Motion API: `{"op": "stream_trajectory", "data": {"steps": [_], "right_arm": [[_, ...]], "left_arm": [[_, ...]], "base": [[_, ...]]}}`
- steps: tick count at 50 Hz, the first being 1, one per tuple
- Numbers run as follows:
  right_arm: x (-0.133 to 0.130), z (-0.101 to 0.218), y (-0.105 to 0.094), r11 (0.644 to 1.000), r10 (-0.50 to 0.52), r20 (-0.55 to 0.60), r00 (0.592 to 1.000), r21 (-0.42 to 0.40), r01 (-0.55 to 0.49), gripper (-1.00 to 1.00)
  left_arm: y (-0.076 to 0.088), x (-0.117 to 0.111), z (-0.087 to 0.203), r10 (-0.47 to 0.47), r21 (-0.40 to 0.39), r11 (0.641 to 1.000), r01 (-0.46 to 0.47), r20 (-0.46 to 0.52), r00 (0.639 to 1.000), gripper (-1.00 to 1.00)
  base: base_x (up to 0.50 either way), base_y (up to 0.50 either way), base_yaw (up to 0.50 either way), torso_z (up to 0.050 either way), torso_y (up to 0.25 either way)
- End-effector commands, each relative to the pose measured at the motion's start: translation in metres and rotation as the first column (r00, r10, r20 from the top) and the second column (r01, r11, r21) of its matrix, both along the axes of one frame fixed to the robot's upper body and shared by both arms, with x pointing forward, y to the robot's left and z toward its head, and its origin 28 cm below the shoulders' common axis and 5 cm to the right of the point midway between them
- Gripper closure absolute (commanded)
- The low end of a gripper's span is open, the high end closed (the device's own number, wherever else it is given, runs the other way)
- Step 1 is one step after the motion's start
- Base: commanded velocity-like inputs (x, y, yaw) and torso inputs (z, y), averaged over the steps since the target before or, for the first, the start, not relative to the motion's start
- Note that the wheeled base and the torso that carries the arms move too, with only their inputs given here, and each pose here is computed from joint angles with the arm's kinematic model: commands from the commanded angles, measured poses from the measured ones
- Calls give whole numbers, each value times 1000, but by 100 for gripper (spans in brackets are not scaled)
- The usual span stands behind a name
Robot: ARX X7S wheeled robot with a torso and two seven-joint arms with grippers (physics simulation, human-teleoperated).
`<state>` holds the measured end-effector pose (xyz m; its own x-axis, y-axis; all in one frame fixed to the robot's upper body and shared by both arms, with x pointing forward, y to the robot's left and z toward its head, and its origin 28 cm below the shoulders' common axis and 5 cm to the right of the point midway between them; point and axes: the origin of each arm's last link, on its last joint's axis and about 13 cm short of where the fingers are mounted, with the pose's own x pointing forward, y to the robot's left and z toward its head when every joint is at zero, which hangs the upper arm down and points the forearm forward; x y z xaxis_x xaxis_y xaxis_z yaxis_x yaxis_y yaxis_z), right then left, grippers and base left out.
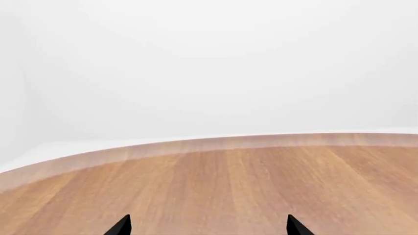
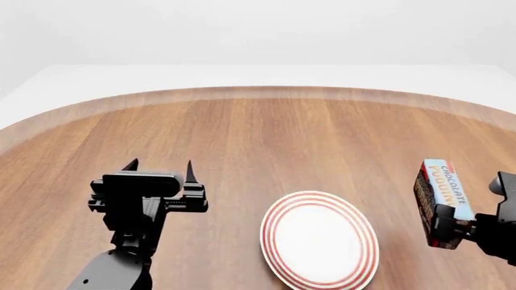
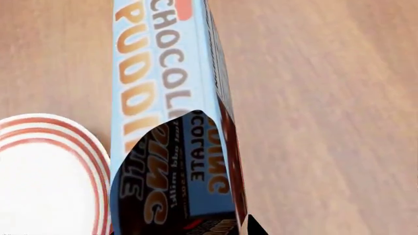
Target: Put the chocolate pudding to the right of the plate.
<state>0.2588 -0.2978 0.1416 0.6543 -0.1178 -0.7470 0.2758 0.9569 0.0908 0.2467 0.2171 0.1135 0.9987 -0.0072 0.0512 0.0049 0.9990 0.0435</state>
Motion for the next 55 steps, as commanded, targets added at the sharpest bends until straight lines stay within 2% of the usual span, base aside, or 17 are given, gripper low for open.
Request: {"op": "stream_trajectory", "data": {"steps": [1, 25, 44, 45, 55], "right_arm": [[3, -18, -4, 1000, 0, -43, 999, -12, -1, 100], [3, -38, -5, 1000, -18, -96, 995, -5, 18, 100], [4, -38, -2, 999, 38, -112, 993, 23, -36, 100], [4, -38, -2, 999, 34, -116, 993, 14, -32, -100], [6, -31, -1, 999, 32, -88, 996, 17, -30, -100]], "left_arm": [[0, 0, 0, 1, 0, 1000, -1, 0, 1000, -100], [1, -1, 1, 6, 0, 1000, -6, 4, 1000, -100], [1, -1, 1, 6, -1, 1000, -6, 5, 1000, -100], [1, -1, 1, 6, -2, 1000, -6, 5, 1000, -100], [1, -1, 1, 4, -1, 1000, -4, 6, 1000, -100]], "base": [[0, 0, 0, 0, 0], [0, 0, 0, 0, 0], [0, 0, 0, 0, 0], [0, 0, 0, 0, 0], [0, 0, 0, 0, 0]]}}
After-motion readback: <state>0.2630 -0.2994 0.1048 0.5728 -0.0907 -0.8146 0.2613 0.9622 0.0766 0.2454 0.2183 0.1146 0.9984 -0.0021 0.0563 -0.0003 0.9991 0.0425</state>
